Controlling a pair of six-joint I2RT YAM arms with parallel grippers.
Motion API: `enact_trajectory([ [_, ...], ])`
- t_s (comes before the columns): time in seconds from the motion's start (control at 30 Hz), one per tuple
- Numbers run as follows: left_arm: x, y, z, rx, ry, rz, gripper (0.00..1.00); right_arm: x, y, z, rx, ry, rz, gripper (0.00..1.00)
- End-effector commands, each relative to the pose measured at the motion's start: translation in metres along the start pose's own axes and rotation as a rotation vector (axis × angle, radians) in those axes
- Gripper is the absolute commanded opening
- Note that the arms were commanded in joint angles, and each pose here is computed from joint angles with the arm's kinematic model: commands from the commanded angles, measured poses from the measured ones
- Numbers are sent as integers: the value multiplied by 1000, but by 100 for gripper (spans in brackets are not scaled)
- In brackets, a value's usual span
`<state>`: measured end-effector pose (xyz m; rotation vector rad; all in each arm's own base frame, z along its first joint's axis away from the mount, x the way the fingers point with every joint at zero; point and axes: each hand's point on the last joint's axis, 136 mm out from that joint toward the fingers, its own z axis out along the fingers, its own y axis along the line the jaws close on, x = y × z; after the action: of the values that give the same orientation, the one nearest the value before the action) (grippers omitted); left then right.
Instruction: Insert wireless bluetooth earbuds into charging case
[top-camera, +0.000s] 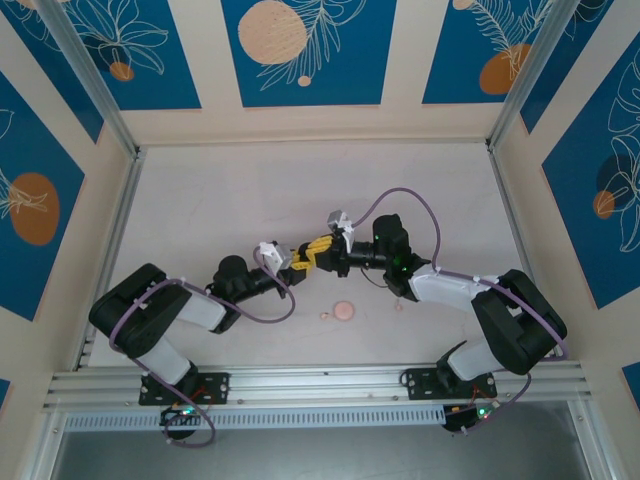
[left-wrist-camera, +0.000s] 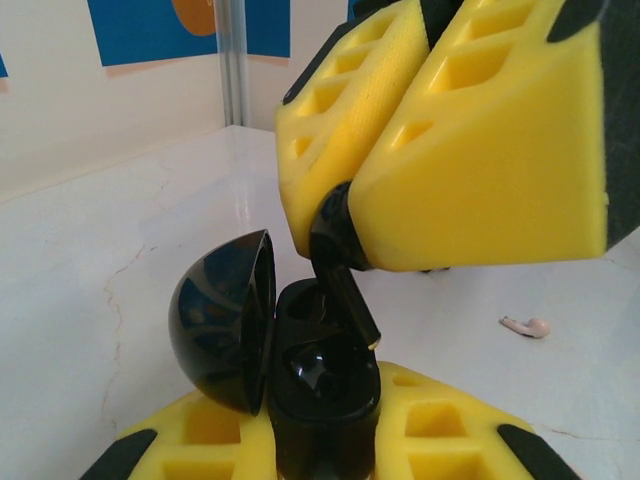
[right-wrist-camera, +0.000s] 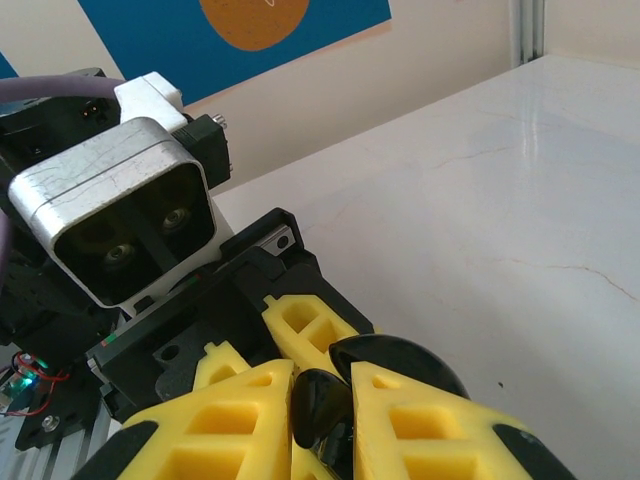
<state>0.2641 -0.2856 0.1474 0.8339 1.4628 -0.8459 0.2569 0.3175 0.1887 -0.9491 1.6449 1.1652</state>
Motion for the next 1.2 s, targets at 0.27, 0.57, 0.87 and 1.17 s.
enact_trajectory([
  [0.27,-39,-10,-4,34,-118,33,8,18,3,4,4,47,-27,20],
  [0.57,-39,-4,-4,-6,-106,39,8,20,4,4,21,70,-18,25],
  [0.87,-38,-3,-5,-12,-87,52,8,14,8,3,17,56,-11,44],
  [1.17,-30,-3,-7,-17,-48,82,8,-19,15,-12,25,-11,11,50],
])
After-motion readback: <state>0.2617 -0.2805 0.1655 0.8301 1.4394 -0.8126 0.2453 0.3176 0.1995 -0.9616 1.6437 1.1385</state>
